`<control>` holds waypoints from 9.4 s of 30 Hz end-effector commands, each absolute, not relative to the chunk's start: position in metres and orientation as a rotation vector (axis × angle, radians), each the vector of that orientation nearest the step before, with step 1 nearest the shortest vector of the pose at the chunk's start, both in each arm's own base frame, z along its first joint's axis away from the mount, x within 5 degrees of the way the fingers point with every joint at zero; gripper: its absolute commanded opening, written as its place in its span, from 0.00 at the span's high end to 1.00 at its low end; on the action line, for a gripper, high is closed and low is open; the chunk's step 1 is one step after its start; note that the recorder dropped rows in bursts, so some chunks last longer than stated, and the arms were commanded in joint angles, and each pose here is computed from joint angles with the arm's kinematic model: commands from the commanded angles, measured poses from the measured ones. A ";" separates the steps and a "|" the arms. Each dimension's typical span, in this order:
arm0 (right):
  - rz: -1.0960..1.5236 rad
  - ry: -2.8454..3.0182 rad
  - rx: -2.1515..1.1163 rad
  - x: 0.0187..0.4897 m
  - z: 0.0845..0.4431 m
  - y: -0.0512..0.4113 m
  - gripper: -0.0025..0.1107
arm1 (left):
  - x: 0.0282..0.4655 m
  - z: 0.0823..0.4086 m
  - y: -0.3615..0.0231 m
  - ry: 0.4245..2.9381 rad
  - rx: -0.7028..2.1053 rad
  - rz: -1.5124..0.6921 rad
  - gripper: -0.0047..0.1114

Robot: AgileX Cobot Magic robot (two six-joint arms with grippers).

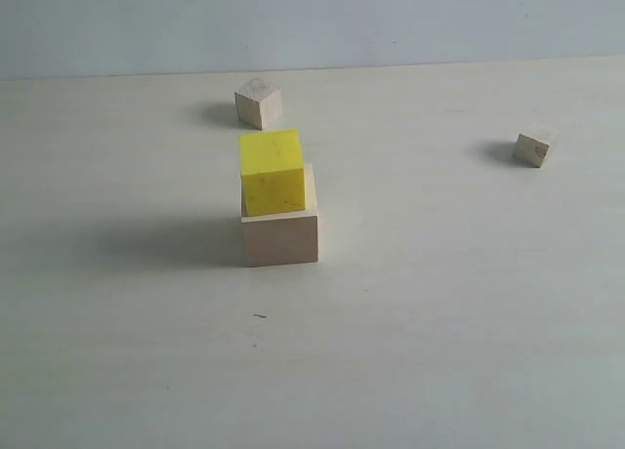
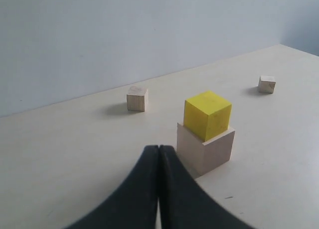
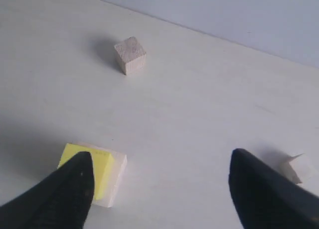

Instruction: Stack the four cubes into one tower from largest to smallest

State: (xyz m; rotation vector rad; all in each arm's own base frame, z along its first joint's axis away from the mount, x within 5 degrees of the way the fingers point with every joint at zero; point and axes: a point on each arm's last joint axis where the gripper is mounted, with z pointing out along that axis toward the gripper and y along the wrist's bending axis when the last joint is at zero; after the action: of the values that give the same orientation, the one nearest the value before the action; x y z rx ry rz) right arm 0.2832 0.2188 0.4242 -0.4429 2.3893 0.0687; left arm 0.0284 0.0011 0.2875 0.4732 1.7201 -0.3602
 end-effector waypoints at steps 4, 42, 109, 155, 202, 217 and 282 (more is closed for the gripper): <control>-0.018 2.282 -0.430 0.253 0.452 0.180 0.55 | 0.032 0.287 -0.002 1.724 0.492 -0.349 0.95; 0.062 1.953 -0.378 0.088 0.398 0.026 0.98 | 0.269 0.319 -0.139 2.360 0.404 -0.190 0.95; 0.189 1.952 -0.459 0.057 0.289 0.013 0.98 | 0.513 0.196 -0.200 2.507 0.515 -0.331 0.27; 0.196 1.936 -0.484 0.058 0.287 0.015 0.98 | 0.531 0.128 -0.204 2.429 0.618 -0.383 0.30; 0.194 1.936 -0.485 0.058 0.287 0.015 0.98 | 0.469 0.324 -0.174 2.489 0.218 -0.266 0.96; 0.194 1.936 -0.485 0.058 0.287 0.015 0.98 | 0.410 0.392 -0.202 2.416 0.103 -0.173 0.96; 0.195 1.938 -0.484 0.058 0.287 0.015 0.98 | 0.272 0.319 -0.239 2.495 0.040 -0.367 0.96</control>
State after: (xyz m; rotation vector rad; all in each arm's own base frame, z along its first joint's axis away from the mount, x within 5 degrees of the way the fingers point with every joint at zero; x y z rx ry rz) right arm 0.0580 0.0151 0.2873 -0.4815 1.9480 0.1941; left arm 0.2722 -0.2335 0.3220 0.0467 2.5028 -0.3426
